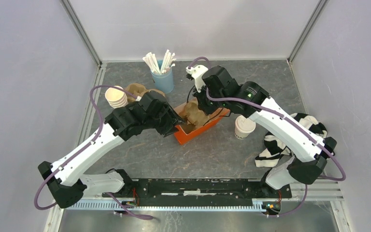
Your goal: Pack the takeout coffee
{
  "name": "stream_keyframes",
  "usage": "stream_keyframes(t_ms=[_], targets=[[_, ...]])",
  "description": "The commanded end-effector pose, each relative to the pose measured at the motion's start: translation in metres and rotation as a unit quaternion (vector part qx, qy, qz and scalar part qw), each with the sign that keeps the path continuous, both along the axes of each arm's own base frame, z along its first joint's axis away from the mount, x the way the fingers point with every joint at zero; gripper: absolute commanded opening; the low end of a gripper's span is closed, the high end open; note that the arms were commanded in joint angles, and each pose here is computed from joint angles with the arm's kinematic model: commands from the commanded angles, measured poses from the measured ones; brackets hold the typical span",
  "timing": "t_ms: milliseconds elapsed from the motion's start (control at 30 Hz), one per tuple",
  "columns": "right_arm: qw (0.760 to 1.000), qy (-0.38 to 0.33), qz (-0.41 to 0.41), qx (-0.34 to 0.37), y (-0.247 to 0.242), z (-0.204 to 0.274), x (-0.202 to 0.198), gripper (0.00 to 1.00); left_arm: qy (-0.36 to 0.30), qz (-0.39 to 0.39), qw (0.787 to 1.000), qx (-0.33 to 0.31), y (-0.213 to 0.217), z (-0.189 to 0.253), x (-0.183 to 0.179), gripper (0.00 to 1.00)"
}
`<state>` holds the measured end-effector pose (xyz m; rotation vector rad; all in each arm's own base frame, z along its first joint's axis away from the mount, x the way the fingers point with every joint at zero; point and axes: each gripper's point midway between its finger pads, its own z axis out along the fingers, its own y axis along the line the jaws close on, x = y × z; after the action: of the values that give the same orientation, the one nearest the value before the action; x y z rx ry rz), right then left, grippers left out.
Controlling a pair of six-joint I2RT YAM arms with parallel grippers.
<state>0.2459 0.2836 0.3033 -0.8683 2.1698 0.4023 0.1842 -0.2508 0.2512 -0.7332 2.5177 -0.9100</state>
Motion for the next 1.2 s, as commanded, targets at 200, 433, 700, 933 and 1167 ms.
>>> stream_keyframes(t_ms=[200,433,700,933,1167], targets=[[0.997,0.017,-0.060,0.041,0.009,-0.003,0.029,0.00,-0.075,-0.058,0.994,0.053,-0.003,0.024,0.021,0.63],[0.998,0.023,-0.054,0.027,0.019,-0.026,0.040,0.00,-0.092,-0.056,0.992,0.071,0.007,0.022,0.022,0.62],[0.997,0.028,-0.062,-0.025,0.014,-0.059,0.050,0.00,-0.096,-0.076,0.986,0.113,0.009,0.013,0.028,0.59],[0.996,0.028,-0.084,-0.034,0.010,-0.086,0.054,0.00,-0.122,-0.083,0.979,0.144,0.014,0.022,0.039,0.60],[0.995,0.028,-0.083,-0.055,0.010,-0.109,0.059,0.02,-0.124,-0.083,0.975,0.164,0.020,0.019,0.040,0.60]])
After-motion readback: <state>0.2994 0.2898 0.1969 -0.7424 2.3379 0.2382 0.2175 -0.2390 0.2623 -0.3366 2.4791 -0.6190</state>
